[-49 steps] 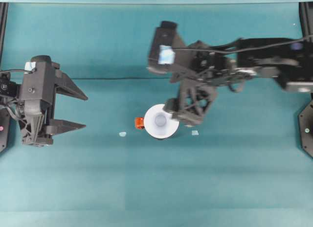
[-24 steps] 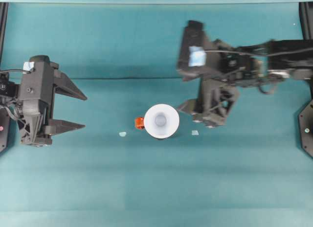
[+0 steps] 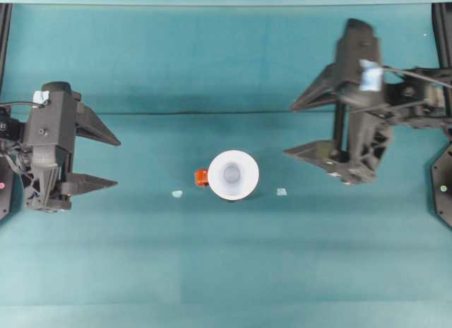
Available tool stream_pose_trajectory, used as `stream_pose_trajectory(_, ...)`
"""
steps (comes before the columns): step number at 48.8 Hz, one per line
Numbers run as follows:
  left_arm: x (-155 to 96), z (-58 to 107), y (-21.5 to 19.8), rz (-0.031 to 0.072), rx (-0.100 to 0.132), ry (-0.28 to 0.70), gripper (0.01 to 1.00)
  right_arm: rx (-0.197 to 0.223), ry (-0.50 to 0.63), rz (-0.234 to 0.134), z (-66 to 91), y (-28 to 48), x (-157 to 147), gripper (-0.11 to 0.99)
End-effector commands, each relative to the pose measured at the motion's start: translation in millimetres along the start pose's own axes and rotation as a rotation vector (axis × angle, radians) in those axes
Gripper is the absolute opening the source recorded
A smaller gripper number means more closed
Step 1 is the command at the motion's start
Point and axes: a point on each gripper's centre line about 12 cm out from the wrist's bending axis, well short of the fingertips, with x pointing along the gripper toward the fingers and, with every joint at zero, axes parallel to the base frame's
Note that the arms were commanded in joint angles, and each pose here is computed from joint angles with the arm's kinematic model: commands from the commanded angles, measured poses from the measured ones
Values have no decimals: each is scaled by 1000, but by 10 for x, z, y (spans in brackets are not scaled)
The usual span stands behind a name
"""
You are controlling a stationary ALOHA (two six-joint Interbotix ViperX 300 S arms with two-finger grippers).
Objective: Put the paper cup into the moved red handle cup holder.
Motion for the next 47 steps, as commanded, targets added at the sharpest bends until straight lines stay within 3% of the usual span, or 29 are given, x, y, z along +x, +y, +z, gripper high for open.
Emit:
stream_pose_trajectory(1,-51,70,3,2,1,-29,839,-6,-35,8,36,19,-88,831)
stream_pose_trajectory(47,-49,73,0,0,2,-28,839,-4,-24,5,4,10,-86,830)
